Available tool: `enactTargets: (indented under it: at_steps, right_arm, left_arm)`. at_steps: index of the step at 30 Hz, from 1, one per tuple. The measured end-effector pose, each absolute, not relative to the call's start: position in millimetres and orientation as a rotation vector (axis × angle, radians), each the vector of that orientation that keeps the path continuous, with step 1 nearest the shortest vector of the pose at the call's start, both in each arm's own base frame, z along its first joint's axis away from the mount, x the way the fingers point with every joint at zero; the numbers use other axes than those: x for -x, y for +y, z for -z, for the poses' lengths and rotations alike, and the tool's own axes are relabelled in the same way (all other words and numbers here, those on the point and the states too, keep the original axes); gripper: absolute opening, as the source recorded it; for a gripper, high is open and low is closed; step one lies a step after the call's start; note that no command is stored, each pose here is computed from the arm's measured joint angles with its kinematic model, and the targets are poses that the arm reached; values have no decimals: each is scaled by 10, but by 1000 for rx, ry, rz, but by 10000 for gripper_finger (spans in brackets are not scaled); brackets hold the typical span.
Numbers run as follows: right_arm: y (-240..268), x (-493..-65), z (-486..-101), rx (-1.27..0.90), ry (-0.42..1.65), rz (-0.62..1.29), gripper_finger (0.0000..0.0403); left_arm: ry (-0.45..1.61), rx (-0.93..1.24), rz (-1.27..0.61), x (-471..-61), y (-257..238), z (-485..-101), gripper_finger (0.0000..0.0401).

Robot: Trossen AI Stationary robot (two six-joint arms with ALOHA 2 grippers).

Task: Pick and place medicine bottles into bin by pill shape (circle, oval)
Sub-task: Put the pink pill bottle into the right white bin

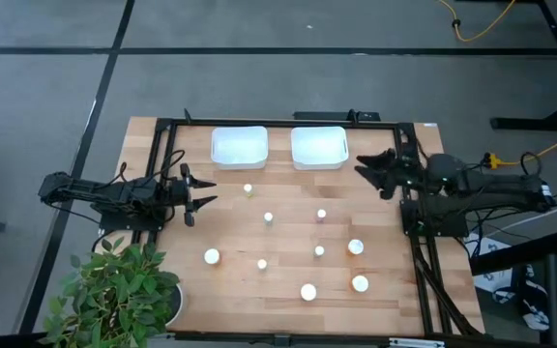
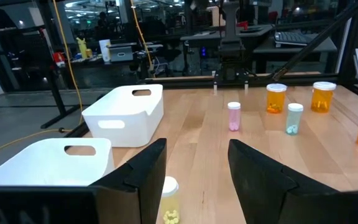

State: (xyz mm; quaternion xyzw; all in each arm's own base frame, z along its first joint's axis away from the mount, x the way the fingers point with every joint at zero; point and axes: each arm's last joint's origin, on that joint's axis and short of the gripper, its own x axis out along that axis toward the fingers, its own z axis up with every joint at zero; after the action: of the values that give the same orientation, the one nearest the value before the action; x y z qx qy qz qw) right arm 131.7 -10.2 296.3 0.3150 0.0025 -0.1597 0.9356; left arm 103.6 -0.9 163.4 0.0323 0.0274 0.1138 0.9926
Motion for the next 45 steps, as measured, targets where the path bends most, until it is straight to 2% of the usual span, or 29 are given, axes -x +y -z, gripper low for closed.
enactTargets:
  at_steps: [5,11,25,32,38,45]
  right_arm:
    - [-82,-1381,-3064,-855,345,429,279]
    - [-84,-1644,-3019,-892,500,516,279]
    - [12,-2375,-2269,-1067,991,510,279]
    - [121,-2621,-2102,-1106,974,458,279]
    - [125,-2667,-1958,-1116,985,583,279]
    - [125,-2814,-2018,-1098,981,601,279]
  left_arm:
    - [55,-64,-228,-1036,-9,-1633,166]
    - [55,-64,-228,-1036,-9,-1634,166]
    - [55,-65,-228,-1036,-9,-1632,166]
    - [55,-65,-228,-1036,-9,-1634,166]
    - [55,-65,-227,-1036,-9,-1633,166]
    - [56,-66,-227,-1036,-9,-1632,166]
